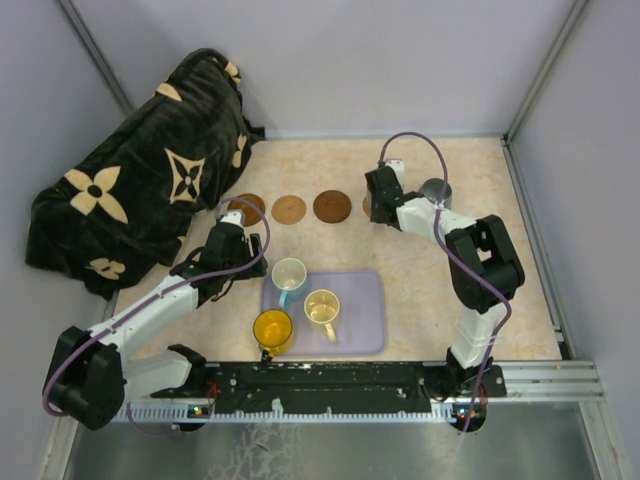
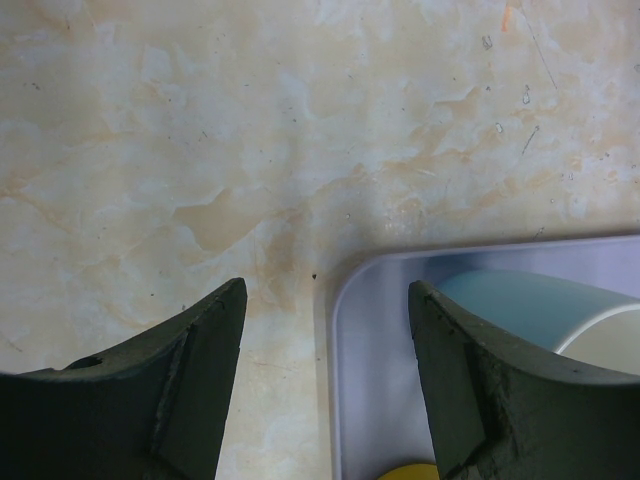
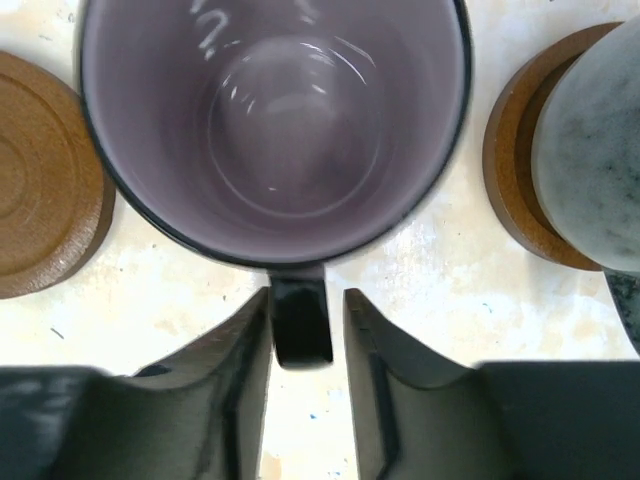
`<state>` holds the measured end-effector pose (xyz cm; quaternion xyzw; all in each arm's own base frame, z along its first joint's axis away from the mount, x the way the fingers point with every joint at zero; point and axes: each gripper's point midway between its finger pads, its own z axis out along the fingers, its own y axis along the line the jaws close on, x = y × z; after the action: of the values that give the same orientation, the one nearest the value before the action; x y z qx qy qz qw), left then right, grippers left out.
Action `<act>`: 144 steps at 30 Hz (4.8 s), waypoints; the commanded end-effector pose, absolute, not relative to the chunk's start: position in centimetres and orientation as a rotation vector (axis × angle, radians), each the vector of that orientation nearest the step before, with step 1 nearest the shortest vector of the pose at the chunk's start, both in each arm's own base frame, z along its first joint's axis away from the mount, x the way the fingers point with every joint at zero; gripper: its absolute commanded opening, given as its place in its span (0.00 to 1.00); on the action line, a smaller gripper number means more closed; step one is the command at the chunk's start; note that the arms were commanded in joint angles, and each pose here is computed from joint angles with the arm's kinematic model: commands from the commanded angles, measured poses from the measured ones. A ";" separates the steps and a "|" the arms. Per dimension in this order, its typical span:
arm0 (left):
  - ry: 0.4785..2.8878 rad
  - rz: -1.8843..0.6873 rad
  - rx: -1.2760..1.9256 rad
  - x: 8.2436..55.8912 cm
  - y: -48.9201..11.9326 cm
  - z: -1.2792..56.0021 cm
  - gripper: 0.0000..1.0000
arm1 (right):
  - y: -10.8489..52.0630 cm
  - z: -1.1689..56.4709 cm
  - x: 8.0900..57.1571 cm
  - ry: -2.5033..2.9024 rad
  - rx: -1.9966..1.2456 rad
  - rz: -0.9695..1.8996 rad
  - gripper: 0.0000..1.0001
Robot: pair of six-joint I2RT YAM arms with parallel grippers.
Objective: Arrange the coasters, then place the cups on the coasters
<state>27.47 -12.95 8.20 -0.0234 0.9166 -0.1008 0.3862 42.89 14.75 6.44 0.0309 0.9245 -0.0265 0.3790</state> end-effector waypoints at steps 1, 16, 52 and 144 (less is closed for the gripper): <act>2.313 -0.293 -0.049 27.9 -13.7 8.9 0.72 | 14.9 8.9 44.7 2.274 0.133 -0.038 0.40; 2.323 -0.306 -0.048 27.9 -14.0 8.7 0.72 | 14.8 9.8 44.5 2.258 0.136 -0.030 0.43; 2.324 -0.319 -0.063 27.4 -13.9 8.8 0.72 | 15.0 11.8 44.0 2.225 0.141 -0.040 0.08; 2.321 -0.331 -0.080 26.8 -13.7 9.0 0.72 | 15.3 10.2 42.7 2.263 0.185 -0.086 0.50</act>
<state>27.21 -13.71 9.18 -0.0346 0.9108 -0.1311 0.3900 40.83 15.60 8.30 0.0501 0.9183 -0.0374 0.3908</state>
